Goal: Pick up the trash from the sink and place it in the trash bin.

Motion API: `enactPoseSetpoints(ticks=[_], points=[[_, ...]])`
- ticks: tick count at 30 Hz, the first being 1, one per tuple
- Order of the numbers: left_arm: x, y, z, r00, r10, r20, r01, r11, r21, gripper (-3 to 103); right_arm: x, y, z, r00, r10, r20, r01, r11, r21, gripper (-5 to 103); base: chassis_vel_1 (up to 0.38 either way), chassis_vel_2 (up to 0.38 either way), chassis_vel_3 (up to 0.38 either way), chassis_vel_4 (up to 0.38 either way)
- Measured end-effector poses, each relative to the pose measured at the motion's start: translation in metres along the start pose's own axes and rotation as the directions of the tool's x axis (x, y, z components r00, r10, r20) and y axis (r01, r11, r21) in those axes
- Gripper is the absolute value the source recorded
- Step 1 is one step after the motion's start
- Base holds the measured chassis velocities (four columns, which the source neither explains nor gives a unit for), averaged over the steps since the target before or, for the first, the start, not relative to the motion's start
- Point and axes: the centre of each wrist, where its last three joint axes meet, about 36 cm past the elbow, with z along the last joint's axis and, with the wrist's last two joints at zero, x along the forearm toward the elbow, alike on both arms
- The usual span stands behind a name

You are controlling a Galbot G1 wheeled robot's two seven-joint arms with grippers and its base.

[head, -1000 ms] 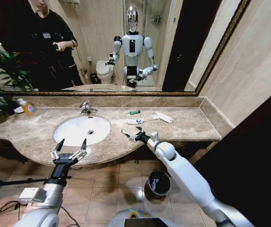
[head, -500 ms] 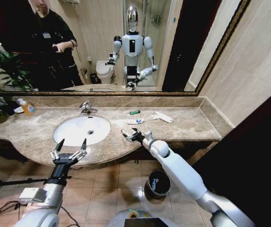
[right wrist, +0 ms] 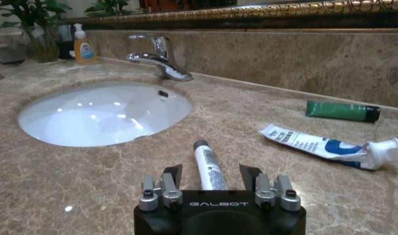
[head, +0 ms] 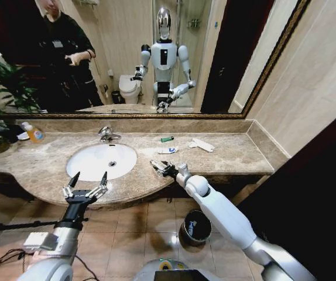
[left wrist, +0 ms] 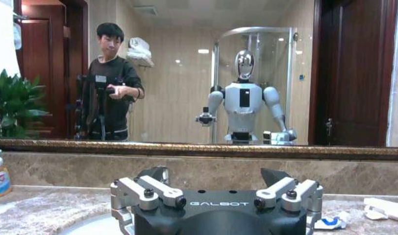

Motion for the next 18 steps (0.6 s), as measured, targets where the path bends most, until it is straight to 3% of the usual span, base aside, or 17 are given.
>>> enactPoseSetpoints(ticks=[5, 11, 14, 18], points=[[0.0000, 0.0000, 0.0000, 1.000, 0.000, 0.000, 0.000, 1.000, 0.000, 100, -0.0002, 0.0027, 0.0020, 1.000, -0.003, -0.003, 0.003, 1.000, -0.004, 59, 0.000, 0.000, 0.000, 0.000], [0.0000, 0.0000, 0.0000, 1.000, 0.000, 0.000, 0.000, 1.000, 0.000, 100, -0.0015, 0.0041, 0.0033, 1.000, -0.004, -0.005, 0.004, 1.000, -0.002, 48, 0.000, 0.000, 0.000, 0.000], [0.0000, 0.0000, 0.0000, 1.000, 0.000, 0.000, 0.000, 1.000, 0.000, 100, -0.0017, 0.0035, 0.0030, 1.000, -0.002, -0.006, 0.002, 1.000, 0.000, 32, 0.000, 0.000, 0.000, 0.000], [0.0000, 0.0000, 0.0000, 1.000, 0.000, 0.000, 0.000, 1.000, 0.000, 100, -0.0017, 0.0024, 0.0036, 1.000, 0.002, -0.008, -0.002, 1.000, 0.004, 21, 0.000, 0.000, 0.000, 0.000]])
